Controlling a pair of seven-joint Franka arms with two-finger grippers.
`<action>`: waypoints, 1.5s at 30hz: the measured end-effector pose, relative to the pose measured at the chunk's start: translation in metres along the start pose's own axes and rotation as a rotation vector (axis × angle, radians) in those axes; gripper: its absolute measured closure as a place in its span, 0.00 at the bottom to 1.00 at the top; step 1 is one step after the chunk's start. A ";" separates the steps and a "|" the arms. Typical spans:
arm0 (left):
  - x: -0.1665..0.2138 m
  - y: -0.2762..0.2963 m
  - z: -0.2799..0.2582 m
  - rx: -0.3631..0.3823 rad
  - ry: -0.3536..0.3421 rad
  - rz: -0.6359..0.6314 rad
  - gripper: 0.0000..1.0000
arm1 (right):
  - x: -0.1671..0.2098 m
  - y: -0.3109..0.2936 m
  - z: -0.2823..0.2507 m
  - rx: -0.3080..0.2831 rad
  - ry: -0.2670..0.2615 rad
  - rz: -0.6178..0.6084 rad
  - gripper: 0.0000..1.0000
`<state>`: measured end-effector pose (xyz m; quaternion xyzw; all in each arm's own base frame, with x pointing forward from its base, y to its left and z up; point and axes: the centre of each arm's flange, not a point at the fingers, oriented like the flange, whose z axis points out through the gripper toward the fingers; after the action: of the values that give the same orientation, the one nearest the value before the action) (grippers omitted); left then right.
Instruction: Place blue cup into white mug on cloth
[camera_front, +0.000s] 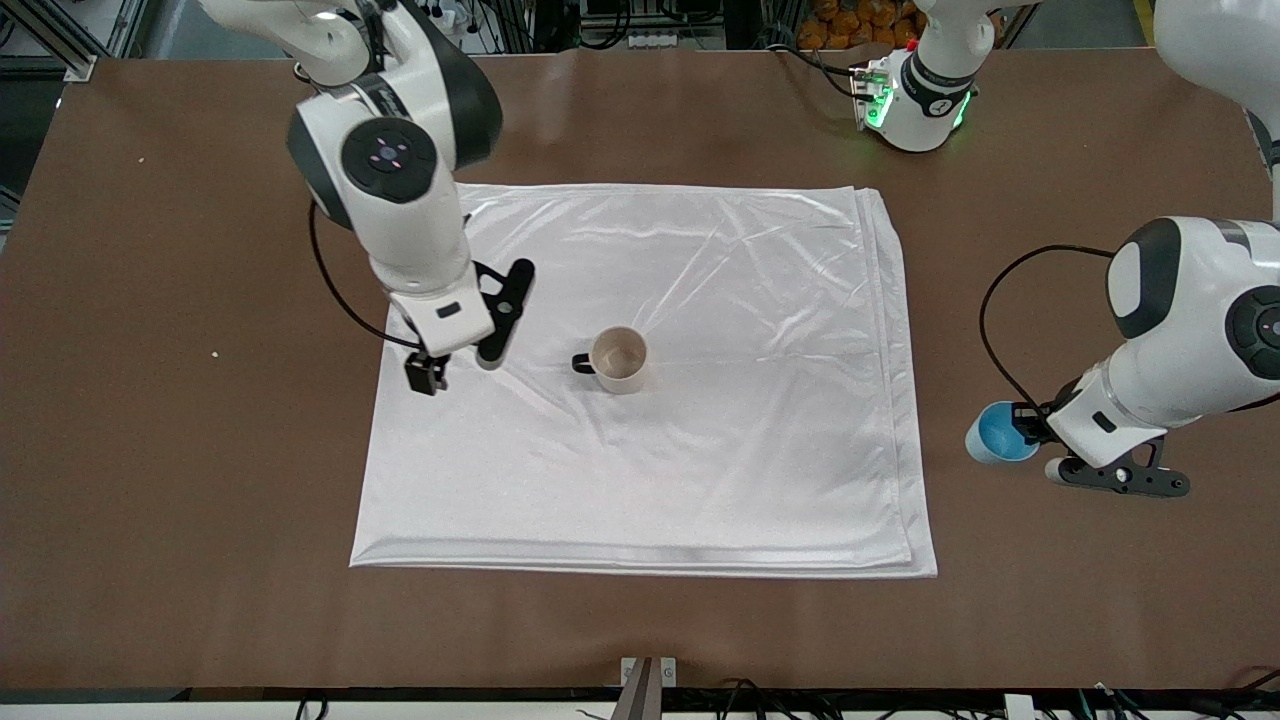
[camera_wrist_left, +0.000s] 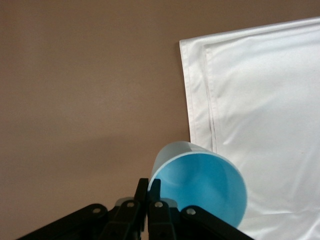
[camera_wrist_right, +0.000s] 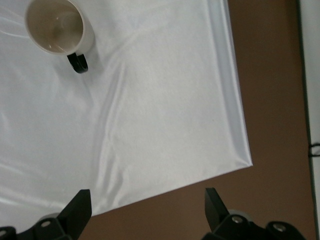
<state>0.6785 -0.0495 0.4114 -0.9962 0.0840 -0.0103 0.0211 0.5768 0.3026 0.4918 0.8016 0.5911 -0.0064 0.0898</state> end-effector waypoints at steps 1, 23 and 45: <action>0.000 0.000 0.000 0.000 0.000 0.000 0.96 | -0.008 0.003 -0.008 -0.004 -0.001 0.012 0.00; -0.030 0.240 -0.081 -0.172 -0.034 -0.064 0.96 | -0.185 0.074 -0.074 0.006 -0.021 0.365 0.00; -0.059 0.344 -0.056 -0.171 -0.096 -0.145 0.96 | -0.268 0.105 -0.061 0.093 -0.032 0.689 0.00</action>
<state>0.5612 -0.3805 0.4517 -0.9972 0.0110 0.0432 -0.0608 0.5895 0.0282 0.5976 0.9571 0.2832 -0.0153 0.0592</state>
